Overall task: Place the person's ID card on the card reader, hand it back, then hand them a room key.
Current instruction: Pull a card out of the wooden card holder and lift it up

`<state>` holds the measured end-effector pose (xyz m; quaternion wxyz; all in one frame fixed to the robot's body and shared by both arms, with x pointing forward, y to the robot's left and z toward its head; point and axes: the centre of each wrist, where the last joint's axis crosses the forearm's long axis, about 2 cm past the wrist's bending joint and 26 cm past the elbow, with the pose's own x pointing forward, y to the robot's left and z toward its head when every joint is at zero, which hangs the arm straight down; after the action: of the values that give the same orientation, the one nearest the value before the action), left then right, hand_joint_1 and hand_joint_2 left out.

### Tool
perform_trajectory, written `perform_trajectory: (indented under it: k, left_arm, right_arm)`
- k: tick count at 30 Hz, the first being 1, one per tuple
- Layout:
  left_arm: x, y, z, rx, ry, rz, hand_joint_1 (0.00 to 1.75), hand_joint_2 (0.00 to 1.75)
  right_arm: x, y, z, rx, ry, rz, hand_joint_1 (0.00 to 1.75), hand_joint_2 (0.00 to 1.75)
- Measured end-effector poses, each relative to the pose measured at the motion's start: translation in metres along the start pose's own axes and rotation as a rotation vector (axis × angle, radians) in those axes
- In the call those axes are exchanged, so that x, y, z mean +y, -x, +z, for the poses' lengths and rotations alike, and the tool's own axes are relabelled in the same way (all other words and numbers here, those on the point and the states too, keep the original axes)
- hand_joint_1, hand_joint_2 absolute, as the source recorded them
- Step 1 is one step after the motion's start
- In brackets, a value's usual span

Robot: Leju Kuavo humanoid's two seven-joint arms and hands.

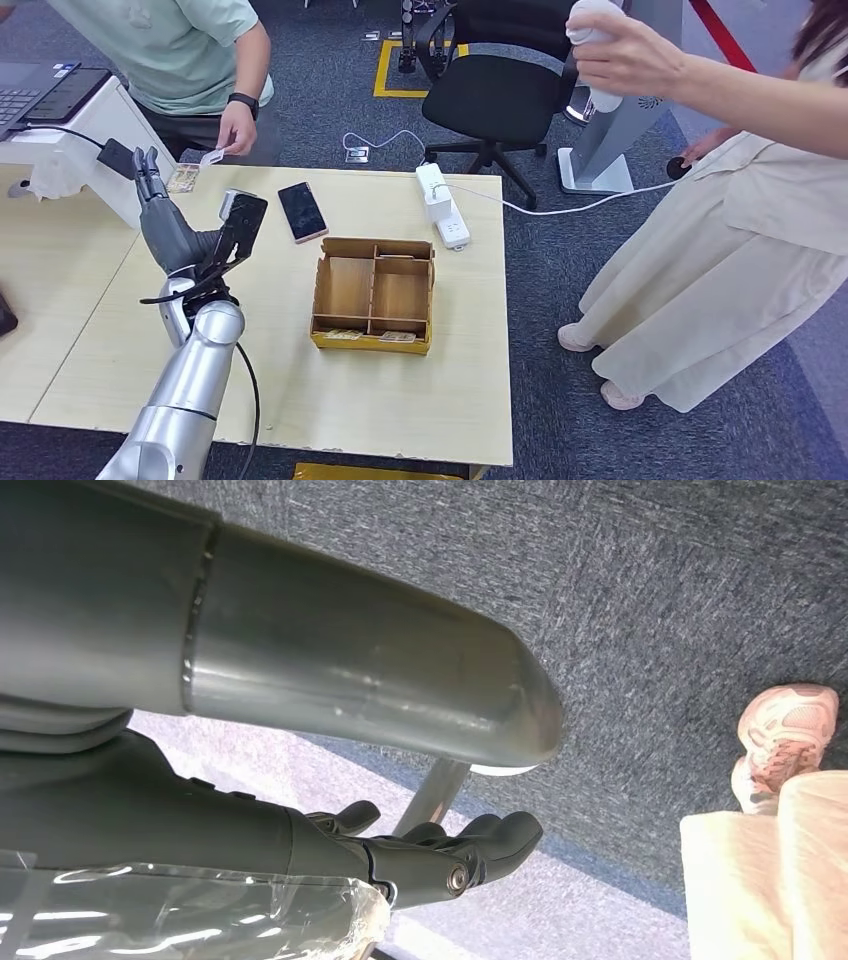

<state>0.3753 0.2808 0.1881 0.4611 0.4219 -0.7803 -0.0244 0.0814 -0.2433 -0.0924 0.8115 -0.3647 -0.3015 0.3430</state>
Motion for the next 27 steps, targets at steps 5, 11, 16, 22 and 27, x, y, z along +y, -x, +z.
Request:
perform_trajectory:
  k: [5, 11, 16, 22, 27]
  left_arm:
    - [0.007, 0.006, 0.001, -0.092, 0.02, -0.135, 0.0, 1.75]
    - [0.022, 0.025, 0.016, -0.12, 0.043, -0.214, 0.0, 1.75]
    - [0.033, 0.036, 0.034, -0.138, 0.07, -0.259, 0.0, 1.75]
    - [0.047, 0.046, 0.059, -0.176, 0.105, -0.305, 0.0, 1.75]
    - [0.055, 0.046, 0.069, -0.193, 0.111, -0.311, 0.0, 1.75]
  right_arm:
    - [0.001, 0.0, 0.0, 0.005, -0.003, -0.006, 0.0, 0.0]
    - [0.001, 0.002, 0.001, 0.01, -0.005, -0.013, 0.0, 0.0]
    - [0.001, 0.004, 0.001, 0.014, -0.005, -0.021, 0.0, 0.0]
    - [0.003, 0.007, 0.004, 0.015, -0.011, -0.028, 0.0, 0.0]
    - [0.004, 0.009, 0.005, 0.02, -0.013, -0.033, 0.0, 0.0]
